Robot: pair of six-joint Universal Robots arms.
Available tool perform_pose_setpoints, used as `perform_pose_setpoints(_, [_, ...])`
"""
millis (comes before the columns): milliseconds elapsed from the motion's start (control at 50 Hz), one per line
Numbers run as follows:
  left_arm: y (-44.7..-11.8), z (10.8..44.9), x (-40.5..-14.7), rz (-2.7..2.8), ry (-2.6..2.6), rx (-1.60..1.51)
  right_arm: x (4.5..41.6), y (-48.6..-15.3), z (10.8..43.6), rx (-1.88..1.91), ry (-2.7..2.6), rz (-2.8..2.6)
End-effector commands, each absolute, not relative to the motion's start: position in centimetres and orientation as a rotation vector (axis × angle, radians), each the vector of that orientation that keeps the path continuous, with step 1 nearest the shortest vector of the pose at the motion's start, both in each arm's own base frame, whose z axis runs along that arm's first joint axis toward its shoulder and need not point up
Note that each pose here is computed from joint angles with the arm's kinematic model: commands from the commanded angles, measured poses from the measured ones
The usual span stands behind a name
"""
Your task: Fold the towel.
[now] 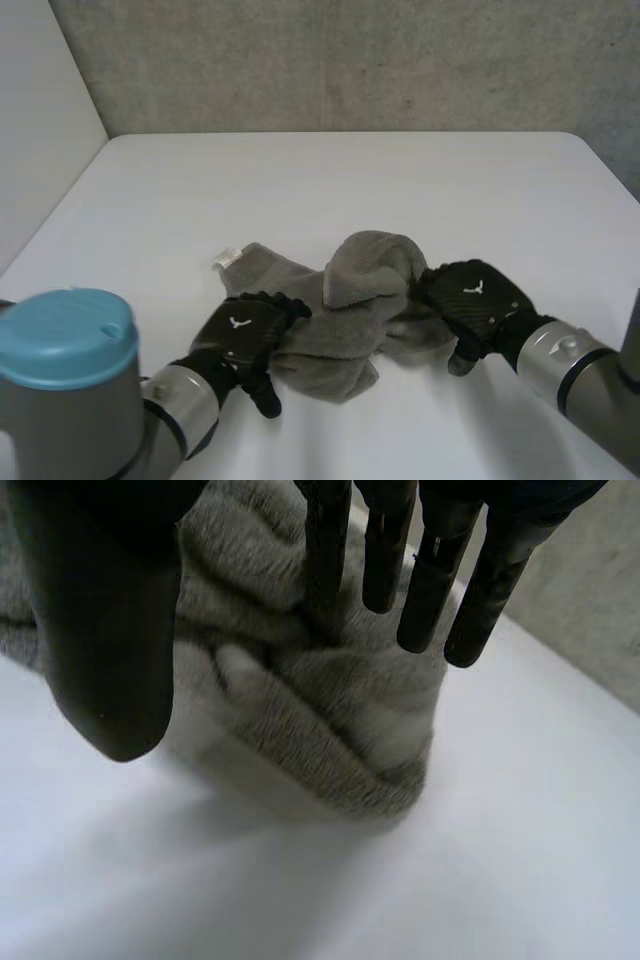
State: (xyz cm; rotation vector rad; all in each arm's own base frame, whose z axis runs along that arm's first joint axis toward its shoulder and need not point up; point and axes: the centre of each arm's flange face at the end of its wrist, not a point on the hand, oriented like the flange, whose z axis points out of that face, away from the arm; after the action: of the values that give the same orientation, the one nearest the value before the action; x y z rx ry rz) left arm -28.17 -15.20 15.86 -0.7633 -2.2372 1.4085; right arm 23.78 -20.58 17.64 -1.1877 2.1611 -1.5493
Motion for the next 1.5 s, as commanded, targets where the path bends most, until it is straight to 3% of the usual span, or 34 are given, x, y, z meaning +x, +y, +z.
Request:
perform_pose_setpoints(20, [-16.7,14.8,-29.3,1.497,-2.214,-0.733,23.9,-21.3,14.4,-1.185,2.207,-1.476])
perform_pose_setpoints(280, [-18.3,11.5,-30.3,1.558,-2.278,-0.904,24.5,-23.2,13.4,-1.177,2.164,-1.589])
perform_pose_setpoints(400, [-18.8,11.9,-30.8,1.623,-2.238,-0.913,24.4,-24.2,14.5,-1.154,2.141,-1.658])
perform_pose_setpoints(440, [-19.2,13.5,-30.9,1.680,-2.199,-0.894,24.4,-24.5,15.5,-1.140,2.126,-1.695])
perform_pose_setpoints(460, [-19.2,13.6,-30.9,1.680,-2.199,-0.894,24.3,-24.7,17.7,-1.112,2.087,-1.766])
perform_pose_setpoints(480, [-19.5,16.3,-30.9,1.764,-2.132,-0.860,23.8,-24.6,20.8,-1.064,2.039,-1.846])
perform_pose_setpoints(500, [-19.5,19.4,-30.7,1.854,-2.052,-0.821,23.8,-24.6,20.8,-1.064,2.038,-1.847])
perform_pose_setpoints(560, [-19.5,22.4,-30.0,1.939,-1.979,-0.771,22.0,-24.6,26.6,-0.928,1.972,-1.968])
perform_pose_setpoints(580, [-19.6,25.1,-29.2,2.014,-1.920,-0.717,21.1,-24.6,29.3,-0.877,1.928,-2.017])
perform_pose_setpoints(600, [-19.8,27.5,-28.0,2.088,-1.877,-0.662,21.1,-24.6,29.3,-0.877,1.928,-2.017])
perform_pose_setpoints(640, [-20.0,29.4,-26.9,2.147,-1.848,-0.619,19.7,-24.7,33.0,-0.838,1.885,-2.022])
perform_pose_setpoints(660, [-20.2,30.7,-26.0,2.180,-1.833,-0.597,19.7,-24.7,33.0,-0.838,1.885,-2.022])
perform_pose_setpoints(780, [-20.6,31.4,-25.2,2.114,-1.849,-0.647,16.8,-25.7,35.7,-0.815,1.946,-1.914])
perform_pose_setpoints(840, [-21.3,29.1,-25.5,1.991,-1.923,-0.697,15.9,-27.4,34.4,-0.786,2.005,-1.801])
perform_pose_setpoints(880, [-22.7,25.4,-26.3,1.848,-2.036,-0.724,16.1,-28.1,33.2,-0.779,2.030,-1.739])
perform_pose_setpoints(1040, [-27.2,18.2,-28.0,1.659,-2.216,-0.745,18.7,-31.5,27.1,-0.804,2.147,-1.514])
perform_pose_setpoints(1180, [-33.0,16.9,-28.2,1.758,-2.249,-0.664,21.4,-36.2,21.2,-0.782,2.222,-1.456])
perform_pose_setpoints(1260, [-36.6,17.4,-29.0,1.871,-2.193,-0.615,22.5,-38.3,20.3,-0.709,2.200,-1.586])
perform_pose_setpoints(1380, [-37.7,17.2,-29.2,1.901,-2.184,-0.608,21.7,-40.8,20.2,-0.557,2.183,-1.826])
perform_pose_setpoints(1500, [-36.3,16.0,-28.5,1.851,-2.264,-0.609,21.3,-39.0,19.9,-0.584,2.227,-1.801])
